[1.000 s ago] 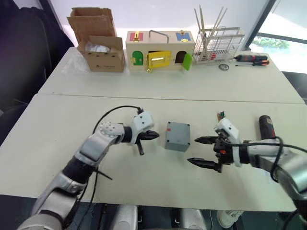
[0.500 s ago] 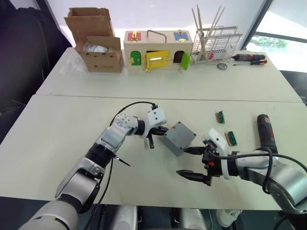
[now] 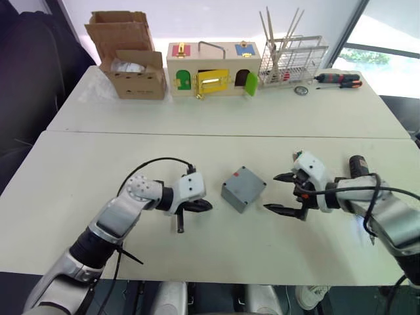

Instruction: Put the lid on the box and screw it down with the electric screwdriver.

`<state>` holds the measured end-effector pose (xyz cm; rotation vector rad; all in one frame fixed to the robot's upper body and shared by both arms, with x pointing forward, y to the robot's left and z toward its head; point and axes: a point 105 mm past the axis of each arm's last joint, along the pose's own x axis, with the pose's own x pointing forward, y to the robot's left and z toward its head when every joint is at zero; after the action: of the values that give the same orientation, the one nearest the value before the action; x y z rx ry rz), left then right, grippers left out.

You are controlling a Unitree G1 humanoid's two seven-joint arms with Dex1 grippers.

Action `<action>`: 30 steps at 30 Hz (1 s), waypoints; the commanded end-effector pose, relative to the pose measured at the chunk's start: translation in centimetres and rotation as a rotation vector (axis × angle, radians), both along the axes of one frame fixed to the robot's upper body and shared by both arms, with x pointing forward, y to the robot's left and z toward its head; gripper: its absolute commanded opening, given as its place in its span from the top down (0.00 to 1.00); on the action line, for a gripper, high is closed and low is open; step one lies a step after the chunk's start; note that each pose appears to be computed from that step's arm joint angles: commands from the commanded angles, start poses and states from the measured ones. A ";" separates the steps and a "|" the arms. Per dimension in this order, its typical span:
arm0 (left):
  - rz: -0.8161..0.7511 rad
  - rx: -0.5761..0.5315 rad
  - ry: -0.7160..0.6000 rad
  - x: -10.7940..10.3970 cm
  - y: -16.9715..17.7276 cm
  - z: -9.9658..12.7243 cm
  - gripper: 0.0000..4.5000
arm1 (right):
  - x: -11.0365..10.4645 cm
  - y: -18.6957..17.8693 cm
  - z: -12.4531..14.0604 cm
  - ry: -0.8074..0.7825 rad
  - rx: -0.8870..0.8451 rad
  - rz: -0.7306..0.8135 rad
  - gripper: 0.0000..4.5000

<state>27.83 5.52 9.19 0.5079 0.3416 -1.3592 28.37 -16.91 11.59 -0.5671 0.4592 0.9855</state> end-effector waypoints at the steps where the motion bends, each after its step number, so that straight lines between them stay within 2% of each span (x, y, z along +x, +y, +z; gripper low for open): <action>1: 0.034 -0.039 -0.059 1.1 -1.8 0.7 1.00 | -0.8 1.6 0.3 0.009 0.017 0.090 0.00; 8: 0.116 -0.105 -0.142 4.2 -3.3 1.5 1.00 | -2.6 2.6 -0.3 0.055 0.044 0.107 0.00; 24: 0.115 -0.118 -0.165 5.2 -3.6 1.5 1.00 | -3.1 2.3 -0.4 0.043 0.058 0.022 0.00; 28: 0.112 -0.065 -0.154 4.3 -1.2 1.4 1.00 | -2.9 -3.3 2.1 0.048 0.008 -0.215 0.00; 30: 0.105 -0.062 -0.140 3.6 -0.1 1.7 1.00 | -2.3 -6.1 5.0 -0.016 0.117 -0.368 0.00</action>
<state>31.94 5.49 9.21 0.5324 0.2633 -1.1999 25.73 -21.60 13.78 -0.4129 0.5560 0.7335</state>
